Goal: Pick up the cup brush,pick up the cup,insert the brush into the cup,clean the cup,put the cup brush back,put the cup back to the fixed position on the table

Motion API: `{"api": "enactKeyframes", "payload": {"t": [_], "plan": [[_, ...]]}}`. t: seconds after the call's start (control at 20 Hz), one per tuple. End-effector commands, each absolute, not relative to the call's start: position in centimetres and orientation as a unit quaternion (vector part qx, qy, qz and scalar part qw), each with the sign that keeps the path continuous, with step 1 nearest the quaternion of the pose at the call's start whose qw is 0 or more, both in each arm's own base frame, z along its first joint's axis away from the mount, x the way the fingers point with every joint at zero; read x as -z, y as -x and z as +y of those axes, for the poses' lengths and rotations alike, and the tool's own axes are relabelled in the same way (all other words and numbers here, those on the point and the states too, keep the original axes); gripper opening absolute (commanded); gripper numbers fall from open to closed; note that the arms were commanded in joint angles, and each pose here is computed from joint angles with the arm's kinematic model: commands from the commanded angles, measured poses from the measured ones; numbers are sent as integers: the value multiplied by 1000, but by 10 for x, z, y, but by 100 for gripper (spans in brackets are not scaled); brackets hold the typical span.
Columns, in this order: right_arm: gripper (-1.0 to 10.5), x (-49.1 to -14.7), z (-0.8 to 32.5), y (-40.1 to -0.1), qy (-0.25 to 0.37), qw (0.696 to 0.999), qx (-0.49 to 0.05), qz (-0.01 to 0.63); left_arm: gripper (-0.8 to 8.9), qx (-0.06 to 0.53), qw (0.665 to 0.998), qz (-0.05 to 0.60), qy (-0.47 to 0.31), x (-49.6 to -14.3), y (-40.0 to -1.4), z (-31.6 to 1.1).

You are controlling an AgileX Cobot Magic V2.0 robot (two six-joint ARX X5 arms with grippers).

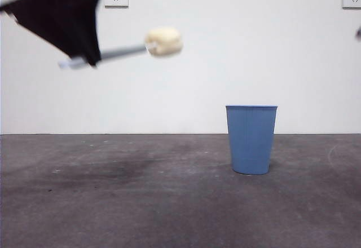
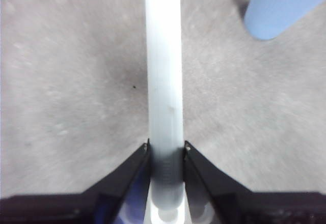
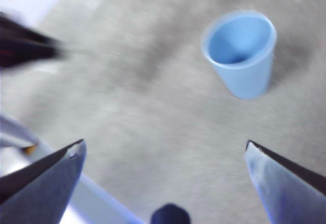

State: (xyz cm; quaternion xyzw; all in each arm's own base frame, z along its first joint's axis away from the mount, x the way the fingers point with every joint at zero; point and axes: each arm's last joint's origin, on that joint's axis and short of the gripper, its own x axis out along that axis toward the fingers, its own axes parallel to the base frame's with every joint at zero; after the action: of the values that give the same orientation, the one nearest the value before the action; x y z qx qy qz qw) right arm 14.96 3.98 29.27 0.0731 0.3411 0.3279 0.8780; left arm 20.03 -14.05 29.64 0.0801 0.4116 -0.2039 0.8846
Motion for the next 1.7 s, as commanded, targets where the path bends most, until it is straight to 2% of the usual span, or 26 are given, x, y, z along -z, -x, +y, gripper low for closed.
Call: {"api": "enactKeyframes", "payload": {"t": [0.05,0.3,0.55,0.9,1.7], "plan": [[563,-267,49,-161,-72,885,-309,340,-9,211,891,394,-85,-311,-184,-128],[563,-221,75,-179,-29,906,-265,329,-9,212,895,385,-81,-325,-161,-112],[564,-191,95,-204,6,926,-219,309,-9,210,888,400,-88,-324,-157,-109],[564,-160,109,-235,14,932,-226,283,-9,209,884,407,-90,-323,-156,-108],[560,-126,113,-267,4,951,-234,203,-9,205,886,409,-79,-323,-156,-108]]}}
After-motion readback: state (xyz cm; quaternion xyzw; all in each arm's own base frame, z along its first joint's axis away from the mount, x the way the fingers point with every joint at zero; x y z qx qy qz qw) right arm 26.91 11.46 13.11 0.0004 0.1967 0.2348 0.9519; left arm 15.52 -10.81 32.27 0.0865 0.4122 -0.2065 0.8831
